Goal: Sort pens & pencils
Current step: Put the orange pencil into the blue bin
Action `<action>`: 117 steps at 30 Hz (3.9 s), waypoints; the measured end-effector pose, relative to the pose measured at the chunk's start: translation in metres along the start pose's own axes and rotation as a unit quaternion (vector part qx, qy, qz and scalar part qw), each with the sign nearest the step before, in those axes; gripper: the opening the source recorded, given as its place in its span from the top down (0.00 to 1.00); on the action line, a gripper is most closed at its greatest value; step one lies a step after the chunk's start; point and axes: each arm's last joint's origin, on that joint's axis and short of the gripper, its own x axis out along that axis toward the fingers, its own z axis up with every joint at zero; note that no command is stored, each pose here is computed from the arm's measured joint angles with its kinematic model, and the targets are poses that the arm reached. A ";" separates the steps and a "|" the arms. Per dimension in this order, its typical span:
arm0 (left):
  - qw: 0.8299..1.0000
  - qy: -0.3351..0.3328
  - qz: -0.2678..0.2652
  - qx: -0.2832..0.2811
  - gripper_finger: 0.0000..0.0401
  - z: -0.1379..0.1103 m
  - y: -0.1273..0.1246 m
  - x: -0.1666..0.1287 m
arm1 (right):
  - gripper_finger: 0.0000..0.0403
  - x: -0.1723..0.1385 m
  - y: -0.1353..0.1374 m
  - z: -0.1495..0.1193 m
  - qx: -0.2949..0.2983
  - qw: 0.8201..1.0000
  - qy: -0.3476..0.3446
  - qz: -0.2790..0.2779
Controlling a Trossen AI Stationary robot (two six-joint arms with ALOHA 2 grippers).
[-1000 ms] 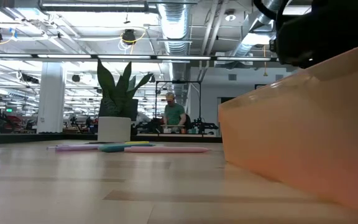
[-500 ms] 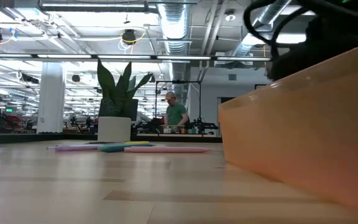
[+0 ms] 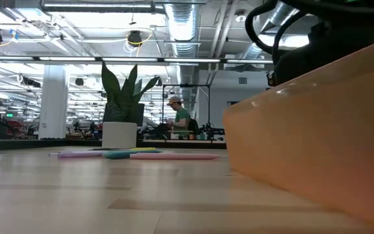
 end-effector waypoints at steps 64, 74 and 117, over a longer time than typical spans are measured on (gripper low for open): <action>0.998 -0.049 0.012 -0.044 0.54 0.004 0.000 -0.046 | 0.76 0.004 -0.026 0.003 -0.131 0.989 -0.053 0.034; 0.998 -0.050 0.016 -0.047 0.54 0.006 0.003 -0.045 | 0.98 -0.002 -0.028 0.011 -0.124 0.990 -0.051 0.046; 0.997 -0.052 0.045 -0.035 0.54 0.010 0.013 -0.042 | 0.98 -0.045 -0.164 -0.056 0.038 0.997 -0.061 -0.026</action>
